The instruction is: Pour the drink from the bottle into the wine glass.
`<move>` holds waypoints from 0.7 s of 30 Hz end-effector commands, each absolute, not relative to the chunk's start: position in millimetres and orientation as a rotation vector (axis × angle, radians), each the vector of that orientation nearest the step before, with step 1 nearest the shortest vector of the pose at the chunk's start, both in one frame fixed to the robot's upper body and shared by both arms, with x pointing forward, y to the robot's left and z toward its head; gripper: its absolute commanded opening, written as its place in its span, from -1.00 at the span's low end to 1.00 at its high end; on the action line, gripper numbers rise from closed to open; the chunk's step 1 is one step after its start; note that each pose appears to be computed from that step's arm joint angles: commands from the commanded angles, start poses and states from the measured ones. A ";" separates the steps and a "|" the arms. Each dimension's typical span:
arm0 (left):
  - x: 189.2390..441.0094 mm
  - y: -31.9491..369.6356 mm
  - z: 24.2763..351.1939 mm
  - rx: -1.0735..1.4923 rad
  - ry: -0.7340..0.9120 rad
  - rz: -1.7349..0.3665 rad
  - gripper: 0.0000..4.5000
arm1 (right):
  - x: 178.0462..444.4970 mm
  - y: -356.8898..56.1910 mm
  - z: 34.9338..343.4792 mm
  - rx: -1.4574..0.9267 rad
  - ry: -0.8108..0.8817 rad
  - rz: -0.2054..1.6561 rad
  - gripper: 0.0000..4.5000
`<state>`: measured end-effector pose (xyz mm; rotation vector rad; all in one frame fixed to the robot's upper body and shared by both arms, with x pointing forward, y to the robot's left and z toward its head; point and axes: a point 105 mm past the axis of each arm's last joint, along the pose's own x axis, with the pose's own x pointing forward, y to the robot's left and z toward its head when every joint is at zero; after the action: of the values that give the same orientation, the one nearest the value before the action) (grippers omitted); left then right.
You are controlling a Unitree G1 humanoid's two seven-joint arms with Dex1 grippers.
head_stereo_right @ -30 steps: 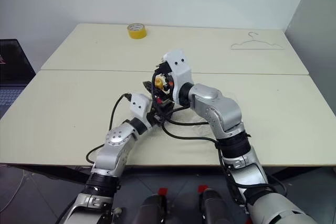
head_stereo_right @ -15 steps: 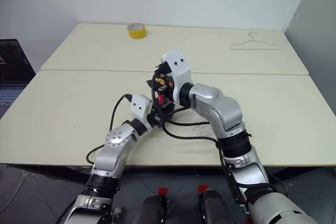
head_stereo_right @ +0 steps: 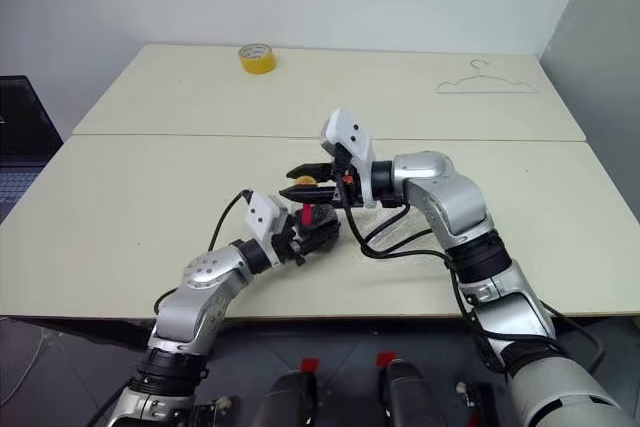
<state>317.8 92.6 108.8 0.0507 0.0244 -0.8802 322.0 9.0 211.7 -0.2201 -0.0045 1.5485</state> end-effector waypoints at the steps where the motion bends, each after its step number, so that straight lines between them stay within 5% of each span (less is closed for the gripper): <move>1: 310.7 90.7 131.5 0.020 -0.041 -0.921 0.12 | 309.0 6.8 216.2 -0.260 -0.050 1.693 -0.41; 11: 304.7 91.7 132.3 0.021 -0.018 -0.941 0.12 | 309.1 0.1 219.2 -0.255 -0.080 1.742 -0.41; 20: 323.3 99.3 133.8 0.077 -0.053 -0.834 0.12 | 306.9 -1.7 233.9 -0.170 -0.101 1.665 0.99; 21: 325.6 100.3 133.7 0.084 -0.056 -0.819 0.12 | 305.2 -2.0 235.5 -0.165 -0.107 1.659 0.99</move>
<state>320.4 97.7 115.0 0.0628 0.0318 -0.8479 311.4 -0.4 219.8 -0.1692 -0.0416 1.6572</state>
